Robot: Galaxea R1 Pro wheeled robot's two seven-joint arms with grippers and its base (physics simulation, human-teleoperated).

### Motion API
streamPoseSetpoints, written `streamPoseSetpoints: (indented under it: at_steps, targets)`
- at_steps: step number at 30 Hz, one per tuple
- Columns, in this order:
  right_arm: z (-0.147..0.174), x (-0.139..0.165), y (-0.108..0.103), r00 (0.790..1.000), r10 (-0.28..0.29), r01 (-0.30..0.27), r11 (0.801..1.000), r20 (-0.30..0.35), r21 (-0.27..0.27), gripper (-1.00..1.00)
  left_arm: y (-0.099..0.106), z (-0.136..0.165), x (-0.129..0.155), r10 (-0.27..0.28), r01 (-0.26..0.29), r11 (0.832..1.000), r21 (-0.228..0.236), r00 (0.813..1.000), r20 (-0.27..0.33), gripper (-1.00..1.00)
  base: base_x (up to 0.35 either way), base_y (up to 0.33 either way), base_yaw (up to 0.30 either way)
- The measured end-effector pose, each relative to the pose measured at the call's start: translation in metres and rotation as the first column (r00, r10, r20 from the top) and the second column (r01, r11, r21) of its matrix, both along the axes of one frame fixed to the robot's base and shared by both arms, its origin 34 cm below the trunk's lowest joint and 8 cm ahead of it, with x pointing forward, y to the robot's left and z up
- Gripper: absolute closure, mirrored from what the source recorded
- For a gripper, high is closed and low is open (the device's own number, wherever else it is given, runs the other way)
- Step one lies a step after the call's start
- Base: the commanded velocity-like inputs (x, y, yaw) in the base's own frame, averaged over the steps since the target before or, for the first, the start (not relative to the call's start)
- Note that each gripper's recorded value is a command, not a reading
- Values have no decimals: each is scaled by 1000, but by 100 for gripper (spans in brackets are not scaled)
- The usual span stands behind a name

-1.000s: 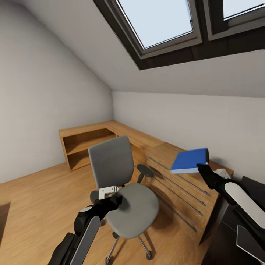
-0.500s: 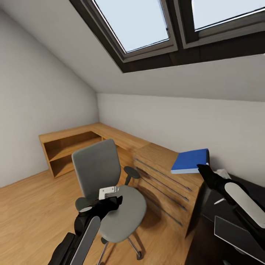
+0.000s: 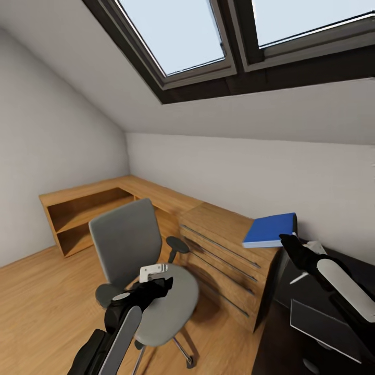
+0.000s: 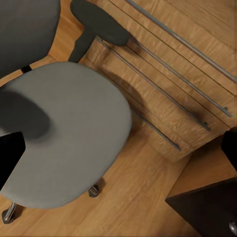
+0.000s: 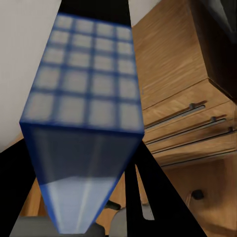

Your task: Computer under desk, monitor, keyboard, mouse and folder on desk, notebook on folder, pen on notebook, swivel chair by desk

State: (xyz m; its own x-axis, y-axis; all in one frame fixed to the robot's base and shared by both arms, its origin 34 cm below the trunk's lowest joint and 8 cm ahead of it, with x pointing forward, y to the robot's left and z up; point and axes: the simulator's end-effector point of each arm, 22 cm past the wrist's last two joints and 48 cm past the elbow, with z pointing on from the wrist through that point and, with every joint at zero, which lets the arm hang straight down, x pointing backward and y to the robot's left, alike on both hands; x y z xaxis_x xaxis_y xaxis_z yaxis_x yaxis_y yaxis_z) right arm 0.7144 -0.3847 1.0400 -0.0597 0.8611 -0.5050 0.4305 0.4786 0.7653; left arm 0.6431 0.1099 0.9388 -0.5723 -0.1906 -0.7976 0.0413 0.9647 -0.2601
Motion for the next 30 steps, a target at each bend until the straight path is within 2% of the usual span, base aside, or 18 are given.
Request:
streamPoseSetpoints:
  at_steps: [14, 20, 23, 24, 27, 29, 30]
  targets:
    - [4, -1, 0, 1000, 0, 0, 1000, 9, 0, 100, 1, 4, 0, 1, -1, 1000, 4, 1000, 9, -100, -265, 0, -243]
    - [6, -1, 0, 1000, 0, 0, 1000, 11, 0, 100, 0, 5, 0, -1, 1, 1000, 1, 1000, 11, -100, -65, 0, -283]
    - [6, -1, 2, 1000, 3, -3, 1000, 14, 1, 100, 3, -36, -7, 0, 2, 1000, 25, 997, -75, -100, -2, 0, -290]
    - [7, 0, 3, 1000, 8, -8, 1000, 21, 2, 100, 12, -68, -12, 14, -7, 999, 52, 991, -131, -100, 0, 0, -291]
    - [2, 1, 3, 1000, 5, -5, 1000, 15, 0, 100, 27, -108, -23, 31, -11, 995, 96, 977, -210, -100, 0, 0, -291]
    - [0, 1, 2, 1000, 4, -4, 1000, 13, -9, 100, 37, -156, -44, 47, -5, 991, 137, 951, -306, -100, 0, 0, -291]
    - [0, 1, 2, 1000, 4, -4, 1000, 13, -11, 100, 39, -167, -49, 51, -3, 989, 147, 944, -325, -100, 0, 0, -291]
